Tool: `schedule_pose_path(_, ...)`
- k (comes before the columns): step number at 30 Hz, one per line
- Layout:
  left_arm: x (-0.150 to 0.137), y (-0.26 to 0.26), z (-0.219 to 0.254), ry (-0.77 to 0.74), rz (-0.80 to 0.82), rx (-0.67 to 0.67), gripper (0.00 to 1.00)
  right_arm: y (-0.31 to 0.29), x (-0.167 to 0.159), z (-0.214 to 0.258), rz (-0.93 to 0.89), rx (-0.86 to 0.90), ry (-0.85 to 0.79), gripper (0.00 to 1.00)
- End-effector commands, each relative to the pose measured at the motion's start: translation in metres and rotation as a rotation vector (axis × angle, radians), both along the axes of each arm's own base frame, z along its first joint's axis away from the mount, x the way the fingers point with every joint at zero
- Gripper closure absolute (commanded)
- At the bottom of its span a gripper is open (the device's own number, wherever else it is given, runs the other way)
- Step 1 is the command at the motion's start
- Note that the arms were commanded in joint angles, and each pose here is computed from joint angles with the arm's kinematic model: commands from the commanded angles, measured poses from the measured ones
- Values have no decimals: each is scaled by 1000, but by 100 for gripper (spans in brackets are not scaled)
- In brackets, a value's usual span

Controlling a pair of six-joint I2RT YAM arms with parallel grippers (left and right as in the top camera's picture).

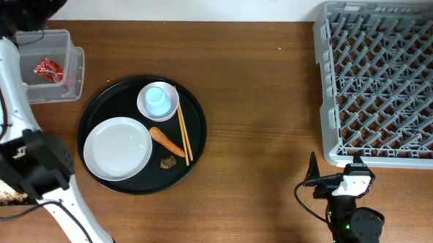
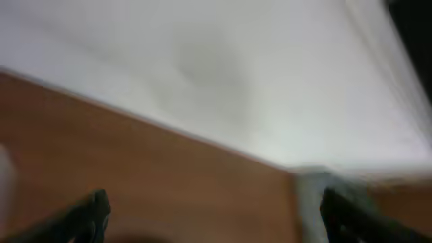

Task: Sort waste into correct bins and load items into the dishwasher rack
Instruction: 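Carry the tissue with the left gripper and release into the clear bin, then lower the left gripper onto the brown mushroom and grasp it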

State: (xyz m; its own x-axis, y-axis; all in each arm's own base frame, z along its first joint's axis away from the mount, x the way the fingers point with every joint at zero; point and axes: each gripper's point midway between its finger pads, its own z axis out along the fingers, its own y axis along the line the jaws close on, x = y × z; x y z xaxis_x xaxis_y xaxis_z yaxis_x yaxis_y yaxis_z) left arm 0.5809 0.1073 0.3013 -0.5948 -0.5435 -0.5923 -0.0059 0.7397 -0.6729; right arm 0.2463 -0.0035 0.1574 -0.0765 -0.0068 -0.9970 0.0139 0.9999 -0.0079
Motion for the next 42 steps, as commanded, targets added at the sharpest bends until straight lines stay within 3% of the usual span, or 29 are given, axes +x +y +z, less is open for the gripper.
schedule_pose_path(1,-36,-86,8,96,-230,-102,1,-4,0,-3,-18,-4,5,2)
schedule_pose_path(4,-55,-124,-20,234,-283,-29,1,-4,0,-3,-18,-4,5,2)
schedule_pose_path(9,-113,-141,-76,616,-209,188,1,-4,0,-3,-18,-4,5,2)
schedule_pose_path(12,-135,-148,-78,690,-206,279,1,-4,0,-3,-18,-4,5,2)
schedule_pose_path(15,-158,-142,-46,654,-144,461,1,-4,0,-3,-18,-4,6,2)
schedule_pose_path(17,-170,-140,-29,631,-117,503,1,-4,0,-3,-18,-4,6,2)
schedule_pose_path(23,-197,-157,8,541,-131,535,1,-4,0,-3,-18,-4,5,2)
schedule_pose_path(28,-222,-152,-15,645,-115,612,1,-3,0,-3,-17,-4,5,2)
schedule_pose_path(31,-234,-153,-31,694,-112,590,1,-4,0,-3,-18,-4,5,2)
schedule_pose_path(33,-239,-178,-48,685,-194,508,1,-4,0,-3,-18,-4,5,2)
schedule_pose_path(36,-245,-207,-97,709,-274,499,1,-4,0,-3,-18,-4,5,1)
schedule_pose_path(39,-275,-242,-171,808,-407,469,1,-3,0,-3,-17,-4,5,2)
schedule_pose_path(42,-297,-228,-205,892,-401,548,2,-4,0,-3,-18,-4,5,2)
